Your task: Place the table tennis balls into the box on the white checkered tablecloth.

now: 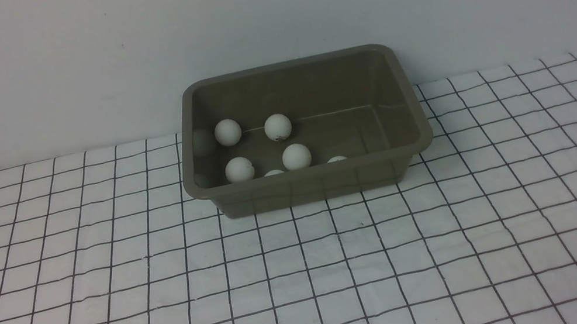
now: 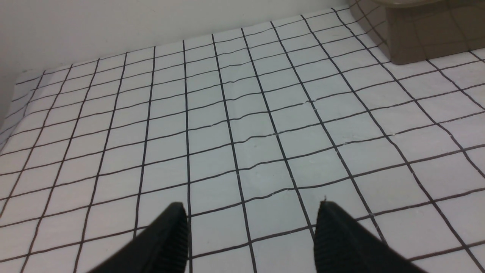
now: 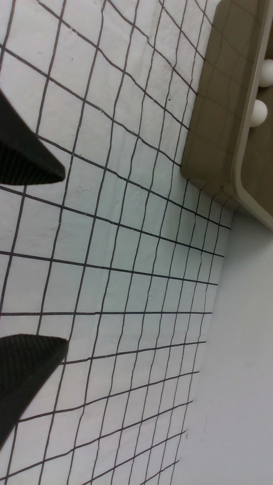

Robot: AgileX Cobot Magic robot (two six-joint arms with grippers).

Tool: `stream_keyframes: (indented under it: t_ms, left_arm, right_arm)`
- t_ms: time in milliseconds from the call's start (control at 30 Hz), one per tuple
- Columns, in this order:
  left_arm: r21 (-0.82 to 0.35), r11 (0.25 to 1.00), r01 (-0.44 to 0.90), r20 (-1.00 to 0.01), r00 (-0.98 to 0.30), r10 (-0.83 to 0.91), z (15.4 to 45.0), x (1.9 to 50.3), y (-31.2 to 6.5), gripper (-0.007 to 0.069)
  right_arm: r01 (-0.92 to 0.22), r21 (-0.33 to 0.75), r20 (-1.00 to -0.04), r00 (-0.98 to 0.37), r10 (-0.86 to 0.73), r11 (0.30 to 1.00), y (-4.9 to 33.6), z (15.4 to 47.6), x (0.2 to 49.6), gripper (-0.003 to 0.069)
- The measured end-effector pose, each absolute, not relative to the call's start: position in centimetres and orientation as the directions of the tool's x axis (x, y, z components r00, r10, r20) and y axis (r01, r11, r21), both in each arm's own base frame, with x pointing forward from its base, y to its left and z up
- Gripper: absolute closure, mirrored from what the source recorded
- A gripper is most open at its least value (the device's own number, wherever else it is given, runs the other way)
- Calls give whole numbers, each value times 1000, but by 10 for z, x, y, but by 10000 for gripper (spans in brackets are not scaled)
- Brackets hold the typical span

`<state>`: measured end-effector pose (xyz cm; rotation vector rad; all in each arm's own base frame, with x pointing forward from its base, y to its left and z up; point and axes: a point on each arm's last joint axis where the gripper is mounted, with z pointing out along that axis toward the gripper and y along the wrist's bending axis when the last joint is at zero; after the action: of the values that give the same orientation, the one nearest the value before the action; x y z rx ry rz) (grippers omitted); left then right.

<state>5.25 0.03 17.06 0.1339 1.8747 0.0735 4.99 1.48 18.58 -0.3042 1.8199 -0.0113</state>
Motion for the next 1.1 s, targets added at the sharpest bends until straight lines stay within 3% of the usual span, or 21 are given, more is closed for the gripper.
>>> stream_keyframes:
  t_ms: [300, 533, 1100]
  left_arm:
    - [119, 991, 55, -946, -299, 130, 171, 52, 0, 220]
    - [119, 991, 55, -946, -299, 130, 171, 52, 0, 220]
    - [119, 991, 55, -945, -299, 130, 170, 52, 0, 220]
  right_arm:
    - [-173, -180, -942, -253, -220, 968, 12, 185, 50, 177]
    - [-40, 8, -965, -262, -3, 999, 5, 187, 51, 177]
    - [1, 11, -964, -265, 11, 1000, 1, 179, 53, 177]
